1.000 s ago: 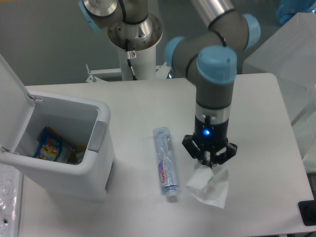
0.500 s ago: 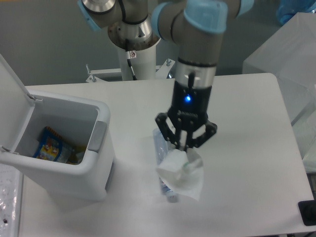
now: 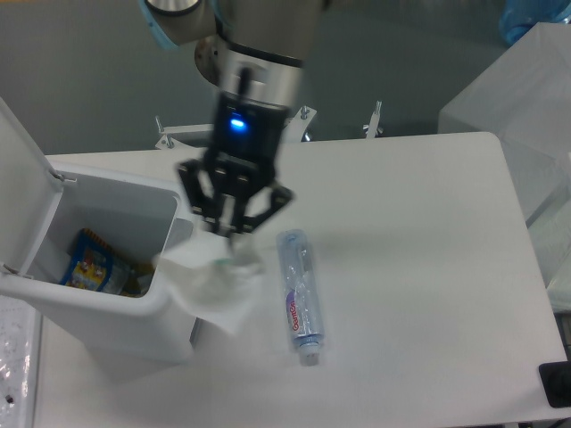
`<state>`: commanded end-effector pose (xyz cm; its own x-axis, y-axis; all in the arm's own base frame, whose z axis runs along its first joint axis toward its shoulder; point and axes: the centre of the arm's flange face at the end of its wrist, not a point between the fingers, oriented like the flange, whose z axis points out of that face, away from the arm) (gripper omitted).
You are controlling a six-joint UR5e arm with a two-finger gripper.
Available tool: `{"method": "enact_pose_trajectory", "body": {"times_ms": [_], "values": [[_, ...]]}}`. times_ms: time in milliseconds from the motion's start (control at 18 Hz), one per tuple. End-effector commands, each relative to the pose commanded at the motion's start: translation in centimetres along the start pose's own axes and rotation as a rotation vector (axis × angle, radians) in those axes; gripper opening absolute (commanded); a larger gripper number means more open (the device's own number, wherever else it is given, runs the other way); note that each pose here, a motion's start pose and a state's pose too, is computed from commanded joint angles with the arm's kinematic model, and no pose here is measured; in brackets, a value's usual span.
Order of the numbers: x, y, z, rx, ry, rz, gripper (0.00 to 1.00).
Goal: Place the trash in the trash can
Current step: 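Carry the held plastic bag over the white trash bin, then open the gripper to drop the bag into the bin, then move the gripper back over the clear water bottle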
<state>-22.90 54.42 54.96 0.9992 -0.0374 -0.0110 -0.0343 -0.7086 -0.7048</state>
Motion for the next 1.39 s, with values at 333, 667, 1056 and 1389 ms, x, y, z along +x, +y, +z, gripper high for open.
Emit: {"method": "enact_pose_trajectory", "body": {"times_ms": [333, 667, 1056, 1389], "values": [[2.0, 0.9, 0.7, -0.015, 0.024, 0.027, 1.00], [2.0, 1.1, 0.6, -0.018, 0.023, 0.023, 1.00], [-4.7, 3.0, -0.1, -0.024, -0.049, -0.064, 1.00], [-17.5, 5.6, 2.2, -0.049, -0.124, -0.256, 1.00]]}}
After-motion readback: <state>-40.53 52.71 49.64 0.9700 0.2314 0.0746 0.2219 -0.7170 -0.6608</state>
